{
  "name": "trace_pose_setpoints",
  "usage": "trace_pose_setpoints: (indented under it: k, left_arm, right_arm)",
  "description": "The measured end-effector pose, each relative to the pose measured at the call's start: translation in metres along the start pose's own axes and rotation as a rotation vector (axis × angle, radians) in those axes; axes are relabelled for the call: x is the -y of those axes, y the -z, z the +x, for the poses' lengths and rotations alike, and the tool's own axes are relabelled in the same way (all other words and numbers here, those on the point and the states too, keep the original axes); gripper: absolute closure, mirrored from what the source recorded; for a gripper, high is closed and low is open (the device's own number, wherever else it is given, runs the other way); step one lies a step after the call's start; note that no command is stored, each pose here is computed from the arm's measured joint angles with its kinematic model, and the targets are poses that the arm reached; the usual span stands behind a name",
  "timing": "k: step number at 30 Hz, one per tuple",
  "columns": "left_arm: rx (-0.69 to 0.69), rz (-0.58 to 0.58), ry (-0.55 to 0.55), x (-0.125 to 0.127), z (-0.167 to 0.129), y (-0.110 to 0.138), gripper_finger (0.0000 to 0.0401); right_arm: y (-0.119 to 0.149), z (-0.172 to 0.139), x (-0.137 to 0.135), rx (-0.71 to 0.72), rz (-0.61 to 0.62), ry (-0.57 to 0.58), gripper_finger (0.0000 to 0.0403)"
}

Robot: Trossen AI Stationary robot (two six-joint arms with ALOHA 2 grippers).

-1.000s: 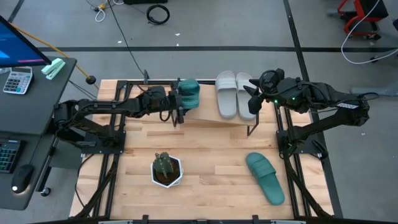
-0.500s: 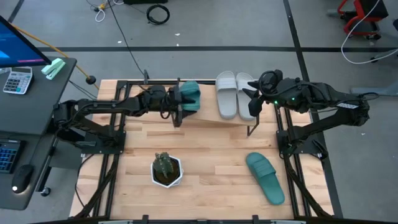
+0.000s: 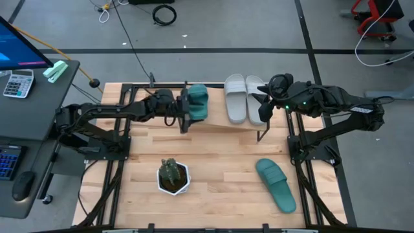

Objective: Pick and place slides into the shelf
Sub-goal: Put the left green slide on the shelf

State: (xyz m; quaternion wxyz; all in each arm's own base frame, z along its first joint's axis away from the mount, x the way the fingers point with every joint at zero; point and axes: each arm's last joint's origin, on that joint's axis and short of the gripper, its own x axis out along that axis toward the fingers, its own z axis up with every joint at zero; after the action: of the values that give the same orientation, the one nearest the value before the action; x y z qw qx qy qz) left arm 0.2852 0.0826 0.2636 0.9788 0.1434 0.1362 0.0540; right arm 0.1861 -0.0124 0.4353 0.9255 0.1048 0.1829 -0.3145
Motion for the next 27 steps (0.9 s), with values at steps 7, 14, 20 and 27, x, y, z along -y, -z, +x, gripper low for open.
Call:
trace_pose_setpoints:
  k: [7, 14, 20, 27]
  left_arm:
    - [-0.055, 0.248, -0.108, 0.006, 0.001, -0.002, 0.0067]
    - [-0.026, 0.266, -0.077, 0.017, 0.0, -0.008, 0.0067]
    - [-0.002, 0.32, -0.032, 0.031, -0.002, -0.015, 0.0067]
    - [0.017, 0.316, -0.005, 0.041, -0.002, -0.018, 0.0067]
  right_arm:
    - [0.001, 0.0, 0.0, -0.005, 0.001, 0.002, 0.0234]
    - [0.001, 0.0, 0.0, -0.005, 0.001, 0.002, 0.0234]
    - [0.001, 0.0, 0.0, -0.005, -0.001, 0.002, 0.0234]
    - [0.001, 0.0, 0.0, -0.007, -0.004, 0.003, 0.0234]
